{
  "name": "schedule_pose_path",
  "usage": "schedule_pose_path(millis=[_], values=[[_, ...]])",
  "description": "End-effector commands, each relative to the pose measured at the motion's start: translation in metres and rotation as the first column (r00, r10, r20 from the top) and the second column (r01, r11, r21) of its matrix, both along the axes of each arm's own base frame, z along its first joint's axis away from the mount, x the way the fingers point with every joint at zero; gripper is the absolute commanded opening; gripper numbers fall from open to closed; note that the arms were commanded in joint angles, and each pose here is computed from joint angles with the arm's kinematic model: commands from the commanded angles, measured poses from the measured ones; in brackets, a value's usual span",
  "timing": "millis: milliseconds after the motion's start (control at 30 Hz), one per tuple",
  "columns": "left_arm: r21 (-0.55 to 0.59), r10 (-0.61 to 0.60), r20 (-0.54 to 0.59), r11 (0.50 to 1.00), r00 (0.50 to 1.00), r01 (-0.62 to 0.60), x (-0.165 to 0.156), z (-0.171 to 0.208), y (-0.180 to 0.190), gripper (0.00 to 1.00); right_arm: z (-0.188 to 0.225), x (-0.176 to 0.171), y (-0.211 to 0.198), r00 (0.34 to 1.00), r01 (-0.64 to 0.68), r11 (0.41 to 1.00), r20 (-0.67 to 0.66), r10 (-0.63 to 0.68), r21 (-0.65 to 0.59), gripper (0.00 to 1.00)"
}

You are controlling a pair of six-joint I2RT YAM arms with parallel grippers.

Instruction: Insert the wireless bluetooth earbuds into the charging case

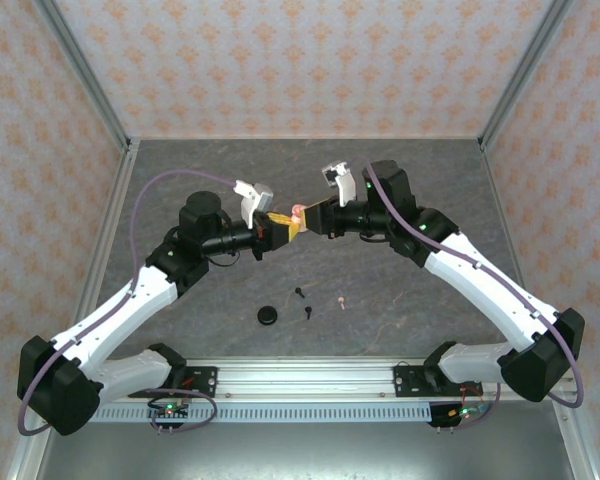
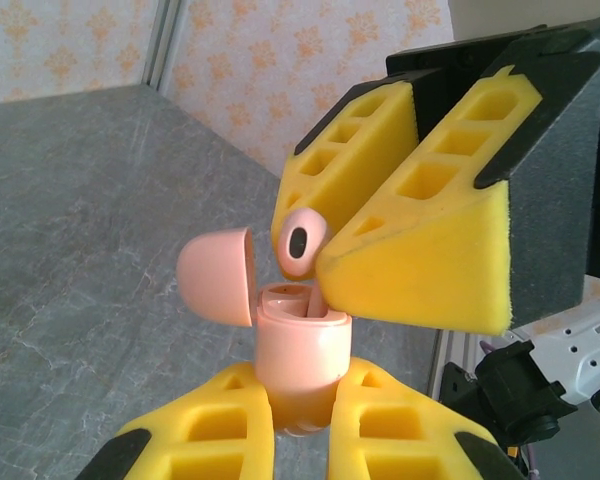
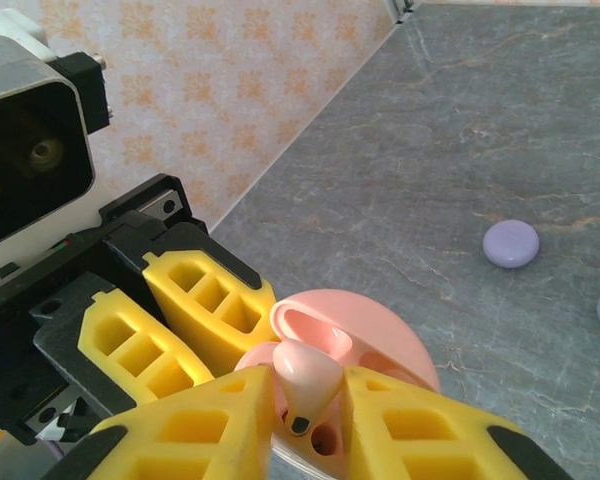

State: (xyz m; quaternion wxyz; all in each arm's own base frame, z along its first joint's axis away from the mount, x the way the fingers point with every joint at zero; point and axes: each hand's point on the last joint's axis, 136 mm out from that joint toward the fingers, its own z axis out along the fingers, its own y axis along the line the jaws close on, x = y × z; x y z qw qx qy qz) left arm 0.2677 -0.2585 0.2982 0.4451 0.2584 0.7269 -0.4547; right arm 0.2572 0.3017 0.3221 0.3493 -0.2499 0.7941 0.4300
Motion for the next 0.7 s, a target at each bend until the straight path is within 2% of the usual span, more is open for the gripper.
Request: schedule_pose_path(millis=[0,500,667], values=[[-0.058,-0.013,0.079,0.998,0.997,0.017,-0.006,0.026,-0.002,0.06,0.009,-0.01,0.01,0.997,-0.073,0.996,-0.004,0.073,0.055,0.25],[-0.069,-0.011,0.101,0.997,0.995,0.018,-0.005,0.029,-0.003,0.06,0.019,-0.006,0.01,0.997,-0.074,0.996,0.007,0.074,0.042,0.28],[-0.069,-0.001,0.11,0.998,0.994,0.009,-0.004,0.031,-0.002,0.06,0.033,0.003,-0.005,1.0,0.01,0.999,0.029,-0.011,0.038,0.38]])
